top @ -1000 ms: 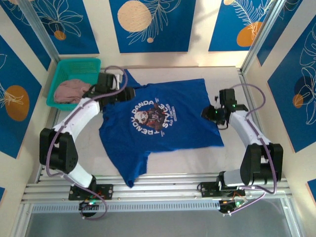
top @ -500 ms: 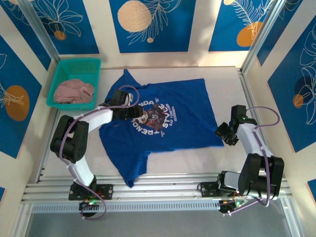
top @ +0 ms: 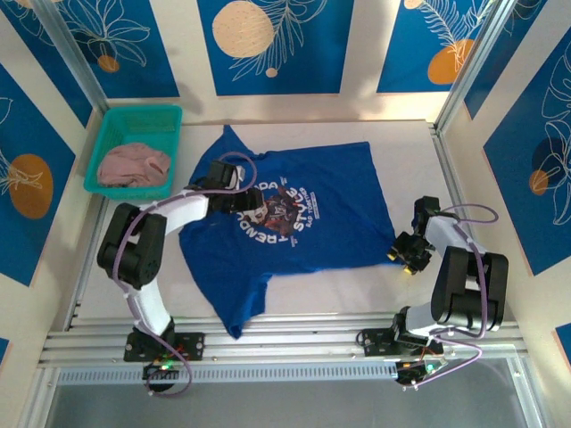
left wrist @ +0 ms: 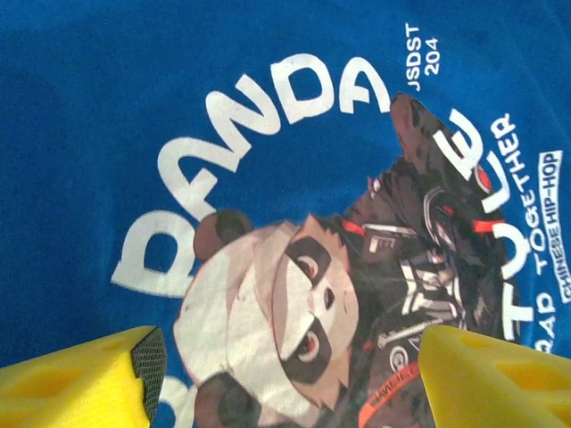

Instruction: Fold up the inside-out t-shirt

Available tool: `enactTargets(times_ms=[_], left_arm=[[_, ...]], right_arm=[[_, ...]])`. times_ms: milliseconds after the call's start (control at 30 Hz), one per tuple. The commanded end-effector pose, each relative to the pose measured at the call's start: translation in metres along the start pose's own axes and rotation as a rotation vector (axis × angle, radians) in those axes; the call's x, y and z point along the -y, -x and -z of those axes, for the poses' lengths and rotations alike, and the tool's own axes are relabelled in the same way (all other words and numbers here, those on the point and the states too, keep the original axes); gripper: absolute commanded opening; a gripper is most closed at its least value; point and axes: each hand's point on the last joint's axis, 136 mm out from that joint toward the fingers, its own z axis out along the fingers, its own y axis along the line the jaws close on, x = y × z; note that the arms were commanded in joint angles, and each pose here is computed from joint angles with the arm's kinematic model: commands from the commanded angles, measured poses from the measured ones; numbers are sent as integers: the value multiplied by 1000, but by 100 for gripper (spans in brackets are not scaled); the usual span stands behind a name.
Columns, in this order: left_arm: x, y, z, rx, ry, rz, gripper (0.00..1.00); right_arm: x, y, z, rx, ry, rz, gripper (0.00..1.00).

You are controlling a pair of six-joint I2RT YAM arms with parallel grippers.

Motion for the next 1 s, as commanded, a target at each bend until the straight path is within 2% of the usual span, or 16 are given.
enactTargets(times_ms=[0, 200, 300, 533, 667, 733, 833, 933, 967], left_arm=[[-2, 7, -12, -2, 29, -35, 75], [-13, 2, -42, -77, 60, -17, 75], [-19, 6, -58, -110, 61, 8, 75], [-28, 30, -92, -157, 65, 26, 75], [-14, 57, -103, -153, 29, 4, 75], [-2, 75, -96, -126, 6, -10, 76], [22, 99, -62, -52, -45, -41, 77], [48, 101, -15, 20, -108, -68, 80], [52, 92, 0, 34, -121, -71, 81]], right_arm=[[-3, 2, 0, -23, 19, 1, 40], [-5, 18, 8, 21, 45, -6, 17], [-13, 25, 14, 44, 75, 1, 8], [-24, 43, 21, 95, 95, 33, 2], [-32, 62, 25, 136, 98, 51, 0], [-34, 67, 24, 134, 90, 65, 0], [-37, 68, 25, 135, 102, 72, 0], [-39, 65, 27, 143, 122, 80, 0], [-40, 64, 28, 142, 129, 82, 0]])
